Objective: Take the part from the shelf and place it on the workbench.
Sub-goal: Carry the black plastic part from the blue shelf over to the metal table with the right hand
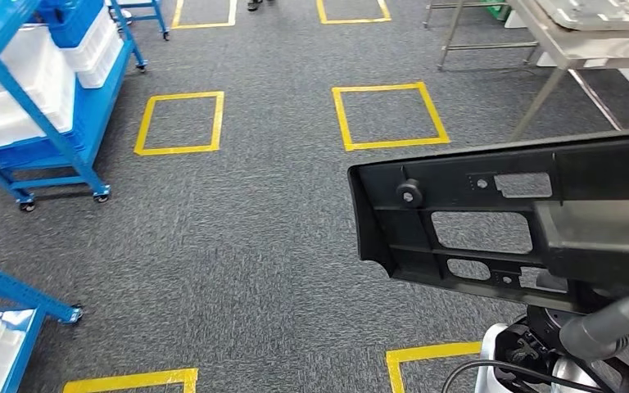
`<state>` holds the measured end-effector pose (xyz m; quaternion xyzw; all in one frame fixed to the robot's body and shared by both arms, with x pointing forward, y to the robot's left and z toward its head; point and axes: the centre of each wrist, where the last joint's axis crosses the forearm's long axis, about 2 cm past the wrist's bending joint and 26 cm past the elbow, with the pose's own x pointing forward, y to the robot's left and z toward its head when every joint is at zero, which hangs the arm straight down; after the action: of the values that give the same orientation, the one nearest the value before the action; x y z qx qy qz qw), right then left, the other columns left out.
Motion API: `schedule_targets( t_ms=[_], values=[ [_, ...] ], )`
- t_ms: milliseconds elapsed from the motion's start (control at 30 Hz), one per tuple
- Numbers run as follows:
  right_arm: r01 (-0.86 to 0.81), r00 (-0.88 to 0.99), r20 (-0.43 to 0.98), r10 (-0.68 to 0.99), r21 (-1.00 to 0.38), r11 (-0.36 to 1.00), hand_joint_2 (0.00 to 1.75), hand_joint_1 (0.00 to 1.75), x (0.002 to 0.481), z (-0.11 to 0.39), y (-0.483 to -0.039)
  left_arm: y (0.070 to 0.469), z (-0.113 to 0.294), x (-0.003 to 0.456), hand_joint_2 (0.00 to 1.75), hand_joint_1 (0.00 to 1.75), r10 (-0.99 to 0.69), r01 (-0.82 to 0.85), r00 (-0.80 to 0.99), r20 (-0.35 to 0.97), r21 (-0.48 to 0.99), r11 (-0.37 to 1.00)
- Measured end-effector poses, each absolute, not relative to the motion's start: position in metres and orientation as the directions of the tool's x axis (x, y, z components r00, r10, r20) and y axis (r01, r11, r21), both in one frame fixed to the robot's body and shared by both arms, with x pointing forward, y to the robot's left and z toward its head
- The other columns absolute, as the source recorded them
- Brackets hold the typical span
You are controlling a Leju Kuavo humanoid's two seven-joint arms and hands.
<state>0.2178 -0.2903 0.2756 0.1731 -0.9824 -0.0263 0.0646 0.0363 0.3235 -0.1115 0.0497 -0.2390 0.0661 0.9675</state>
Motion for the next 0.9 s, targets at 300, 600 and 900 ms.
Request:
schedule_targets(
  t_ms=[300,600,900],
  values=[
    [-0.321,-0.939,0.098,-0.330,0.102,0.942,1.75,1.75,0.220,0.280,-0.290,0.319,-0.111,0.042,0.00,0.00,0.102,-0.146,0.871,0.481,0.055,0.988],
    [-0.349,-0.929,0.093,-0.359,0.105,0.931,1.75,1.75,0.227,0.282,-0.283,0.318,-0.111,0.043,0.00,0.00,0.121,-0.165,0.867,0.483,0.049,0.985],
    [-0.377,-0.919,0.082,-0.385,0.096,0.921,1.75,1.75,0.233,0.286,-0.276,0.314,-0.111,0.044,0.00,0.00,0.130,-0.171,0.866,0.483,0.042,0.984]
  ],
)
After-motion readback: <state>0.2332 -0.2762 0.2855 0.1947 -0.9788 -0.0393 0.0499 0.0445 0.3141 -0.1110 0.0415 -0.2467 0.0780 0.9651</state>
